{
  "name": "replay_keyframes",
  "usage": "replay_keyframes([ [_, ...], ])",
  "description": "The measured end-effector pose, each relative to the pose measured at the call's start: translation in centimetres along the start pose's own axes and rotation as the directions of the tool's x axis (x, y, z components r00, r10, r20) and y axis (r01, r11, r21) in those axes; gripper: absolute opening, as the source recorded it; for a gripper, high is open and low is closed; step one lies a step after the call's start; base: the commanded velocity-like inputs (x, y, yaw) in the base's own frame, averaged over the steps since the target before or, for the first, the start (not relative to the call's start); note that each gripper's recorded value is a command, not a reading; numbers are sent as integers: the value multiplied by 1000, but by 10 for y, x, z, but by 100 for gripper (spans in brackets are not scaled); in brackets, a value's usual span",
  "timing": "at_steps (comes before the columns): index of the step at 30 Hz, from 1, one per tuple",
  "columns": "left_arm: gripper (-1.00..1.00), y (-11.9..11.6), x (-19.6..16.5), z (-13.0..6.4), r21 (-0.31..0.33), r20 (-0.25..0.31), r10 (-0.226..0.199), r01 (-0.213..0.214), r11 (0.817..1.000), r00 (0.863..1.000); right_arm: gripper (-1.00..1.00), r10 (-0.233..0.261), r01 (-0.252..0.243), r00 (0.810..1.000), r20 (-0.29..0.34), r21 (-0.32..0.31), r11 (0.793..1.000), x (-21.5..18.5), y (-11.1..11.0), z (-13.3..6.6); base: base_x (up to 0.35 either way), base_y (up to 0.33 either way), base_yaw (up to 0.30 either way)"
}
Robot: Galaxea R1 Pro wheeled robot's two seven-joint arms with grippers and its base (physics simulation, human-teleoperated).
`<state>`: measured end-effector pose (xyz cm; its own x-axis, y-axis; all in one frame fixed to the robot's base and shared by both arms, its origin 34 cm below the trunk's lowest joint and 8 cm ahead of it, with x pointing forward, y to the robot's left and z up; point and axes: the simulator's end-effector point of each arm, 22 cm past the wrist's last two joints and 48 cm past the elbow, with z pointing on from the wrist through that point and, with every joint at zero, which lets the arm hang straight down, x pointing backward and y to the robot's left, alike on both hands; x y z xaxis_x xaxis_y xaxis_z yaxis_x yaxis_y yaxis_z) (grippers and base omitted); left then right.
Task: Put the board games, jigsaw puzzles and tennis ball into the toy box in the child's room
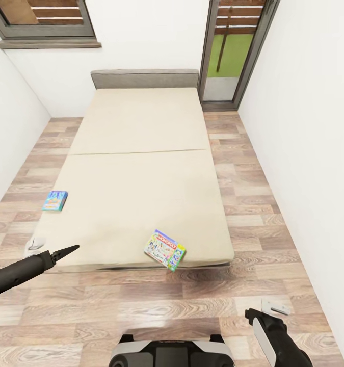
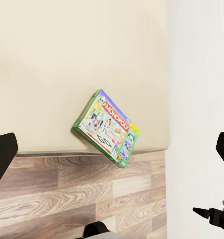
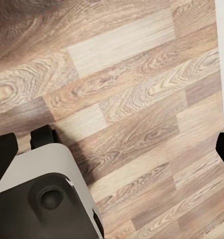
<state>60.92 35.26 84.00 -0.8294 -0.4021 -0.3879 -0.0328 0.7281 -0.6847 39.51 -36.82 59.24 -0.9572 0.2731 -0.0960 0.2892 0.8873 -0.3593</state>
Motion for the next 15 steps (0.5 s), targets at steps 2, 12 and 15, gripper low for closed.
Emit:
replay_keyframes([
  [2,100,-1,-1,-1,1,2,2,-2,1000,1000,100,3,-3,1000,4,0,1000,0,0,0,0,0,0],
  [12,100,-7,-6,-4,7,14,11,-11,1000,1000,100,10,-10,1000,12,3,1000,3,-2,-1,0,0,0],
  [15,100,-8,-8,-5,9,18,14,-14,1000,1000,100,12,-12,1000,15,0,1000,2,0,-2,0,0,0],
])
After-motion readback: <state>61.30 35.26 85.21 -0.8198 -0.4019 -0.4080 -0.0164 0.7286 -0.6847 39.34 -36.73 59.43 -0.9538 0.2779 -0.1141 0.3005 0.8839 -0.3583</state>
